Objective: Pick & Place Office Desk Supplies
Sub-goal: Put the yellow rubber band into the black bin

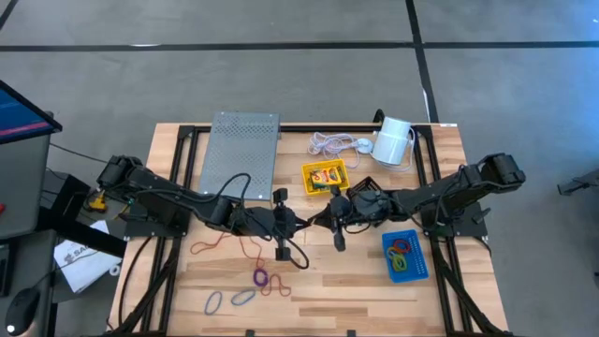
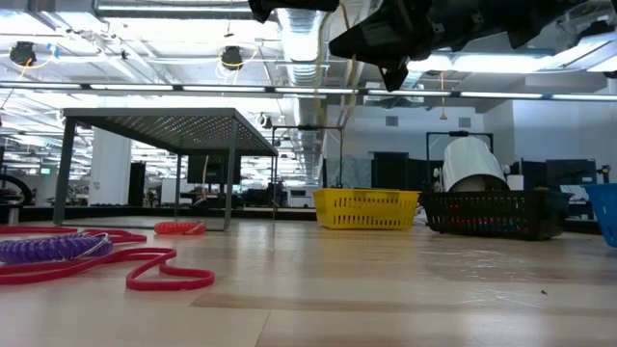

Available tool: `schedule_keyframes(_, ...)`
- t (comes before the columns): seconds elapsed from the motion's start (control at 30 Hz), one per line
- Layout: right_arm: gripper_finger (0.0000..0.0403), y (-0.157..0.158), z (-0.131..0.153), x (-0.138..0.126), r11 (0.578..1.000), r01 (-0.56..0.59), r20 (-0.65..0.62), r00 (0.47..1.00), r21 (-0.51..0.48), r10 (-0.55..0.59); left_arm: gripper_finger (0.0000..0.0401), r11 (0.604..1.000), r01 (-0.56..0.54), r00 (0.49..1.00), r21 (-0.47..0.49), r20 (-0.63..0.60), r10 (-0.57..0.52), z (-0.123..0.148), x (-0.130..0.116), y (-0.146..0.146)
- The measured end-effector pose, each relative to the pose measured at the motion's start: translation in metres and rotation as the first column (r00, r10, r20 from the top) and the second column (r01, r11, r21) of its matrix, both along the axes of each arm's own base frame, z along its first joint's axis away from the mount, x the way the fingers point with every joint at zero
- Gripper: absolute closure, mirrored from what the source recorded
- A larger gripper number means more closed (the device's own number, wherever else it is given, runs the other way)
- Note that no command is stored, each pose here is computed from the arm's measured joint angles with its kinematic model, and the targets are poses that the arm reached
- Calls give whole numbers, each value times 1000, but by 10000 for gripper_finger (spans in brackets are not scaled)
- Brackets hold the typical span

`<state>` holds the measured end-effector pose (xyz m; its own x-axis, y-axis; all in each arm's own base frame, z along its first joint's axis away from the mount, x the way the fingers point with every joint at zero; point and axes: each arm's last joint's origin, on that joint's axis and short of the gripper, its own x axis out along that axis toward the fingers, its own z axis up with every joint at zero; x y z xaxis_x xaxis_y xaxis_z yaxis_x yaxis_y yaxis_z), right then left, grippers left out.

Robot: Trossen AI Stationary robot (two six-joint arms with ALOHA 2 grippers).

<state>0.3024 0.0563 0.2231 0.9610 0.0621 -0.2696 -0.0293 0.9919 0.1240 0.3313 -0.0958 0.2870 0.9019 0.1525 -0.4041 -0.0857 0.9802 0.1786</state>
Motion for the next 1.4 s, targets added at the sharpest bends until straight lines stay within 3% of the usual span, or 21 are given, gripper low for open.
schedule_keyframes(0.17,402,0,0,0,1000,-5,0,1000,2,5,376,1000,-7,1000,-18,10,7,1,0,0)
schedule_keyframes(0.53,402,1,6,-5,1000,-26,5,1000,7,26,247,998,-63,998,-24,26,64,1,0,1)
schedule_keyframes(0.7,403,0,15,-10,1000,-25,23,999,5,25,212,996,-82,995,-27,47,83,13,-9,3)
schedule_keyframes(0.83,403,-1,23,-15,1000,-26,38,999,5,26,208,994,-91,987,-65,130,99,40,-27,8)
schedule_keyframes(1.0,403,-8,33,-23,1000,-12,46,999,-1,12,219,990,-82,980,-112,172,101,52,-51,12)
schedule_keyframes(1.23,403,-29,46,-46,998,58,-30,998,8,-58,236,981,-21,989,-192,142,49,38,-73,13)
schedule_keyframes(1.4,403,-50,55,-81,987,155,-158,976,36,-147,247,972,-44,993,-232,93,68,19,-82,15)
